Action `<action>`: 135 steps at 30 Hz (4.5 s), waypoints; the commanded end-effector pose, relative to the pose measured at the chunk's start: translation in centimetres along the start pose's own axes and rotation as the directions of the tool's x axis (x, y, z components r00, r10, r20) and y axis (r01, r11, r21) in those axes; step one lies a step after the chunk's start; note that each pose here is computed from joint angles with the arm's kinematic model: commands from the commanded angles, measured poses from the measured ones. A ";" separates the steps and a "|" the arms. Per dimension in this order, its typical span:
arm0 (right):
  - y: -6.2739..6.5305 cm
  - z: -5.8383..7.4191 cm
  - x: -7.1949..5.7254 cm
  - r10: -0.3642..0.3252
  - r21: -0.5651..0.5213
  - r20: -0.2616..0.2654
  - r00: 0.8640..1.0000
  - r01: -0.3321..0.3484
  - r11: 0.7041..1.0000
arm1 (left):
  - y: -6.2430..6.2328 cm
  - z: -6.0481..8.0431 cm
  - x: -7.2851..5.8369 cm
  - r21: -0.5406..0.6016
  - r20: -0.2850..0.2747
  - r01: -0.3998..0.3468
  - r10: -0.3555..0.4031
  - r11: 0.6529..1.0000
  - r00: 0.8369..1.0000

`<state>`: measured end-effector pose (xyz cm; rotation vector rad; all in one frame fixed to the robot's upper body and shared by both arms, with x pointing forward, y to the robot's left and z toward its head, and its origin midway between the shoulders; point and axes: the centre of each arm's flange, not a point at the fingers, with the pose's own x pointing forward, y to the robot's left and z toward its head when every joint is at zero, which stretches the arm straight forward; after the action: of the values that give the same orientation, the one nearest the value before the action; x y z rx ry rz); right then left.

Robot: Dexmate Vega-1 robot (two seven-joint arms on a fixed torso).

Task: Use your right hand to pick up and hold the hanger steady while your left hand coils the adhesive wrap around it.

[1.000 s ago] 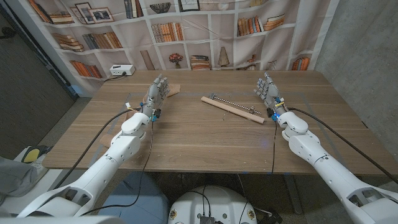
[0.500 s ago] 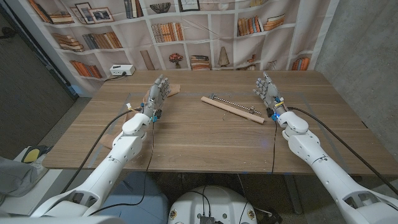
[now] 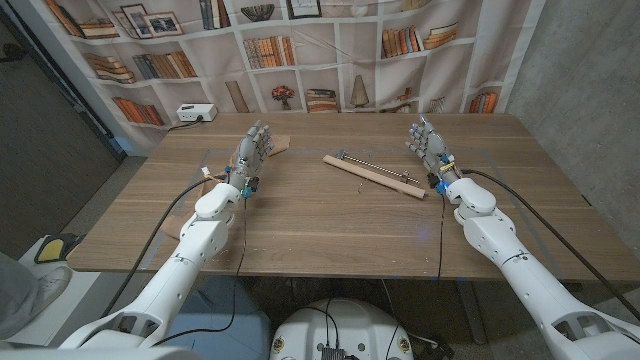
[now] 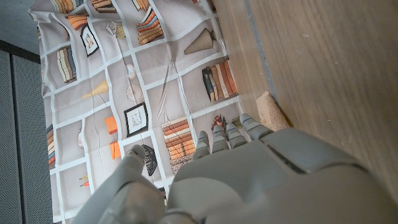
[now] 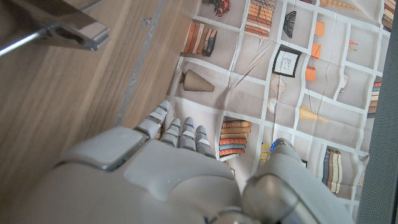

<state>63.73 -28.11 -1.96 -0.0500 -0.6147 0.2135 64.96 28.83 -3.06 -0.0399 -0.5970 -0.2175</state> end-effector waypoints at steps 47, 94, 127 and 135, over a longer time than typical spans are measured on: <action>-1.5 2.7 -2.3 0.014 -0.274 -0.024 1.000 -0.020 0.961 | -4.4 0.5 1.8 0.022 0.013 0.003 -0.003 1.000 1.000; 1.7 4.2 -3.4 0.019 -0.523 -0.034 0.999 -0.034 0.851 | -2.2 0.2 1.2 0.026 -0.011 -0.005 0.005 1.000 1.000; 2.4 5.3 -4.4 0.007 -0.635 0.005 1.000 -0.002 0.773 | -2.3 1.3 2.0 0.056 -0.006 0.022 -0.022 0.998 1.000; 2.7 5.6 -4.5 0.009 -0.667 0.006 1.000 -0.003 0.745 | -2.1 1.2 1.8 0.059 -0.015 0.021 -0.020 0.998 1.000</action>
<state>56.86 -26.80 -0.33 -0.7149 -0.6595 0.0081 65.34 26.46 -1.15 0.0179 -0.5915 -0.2175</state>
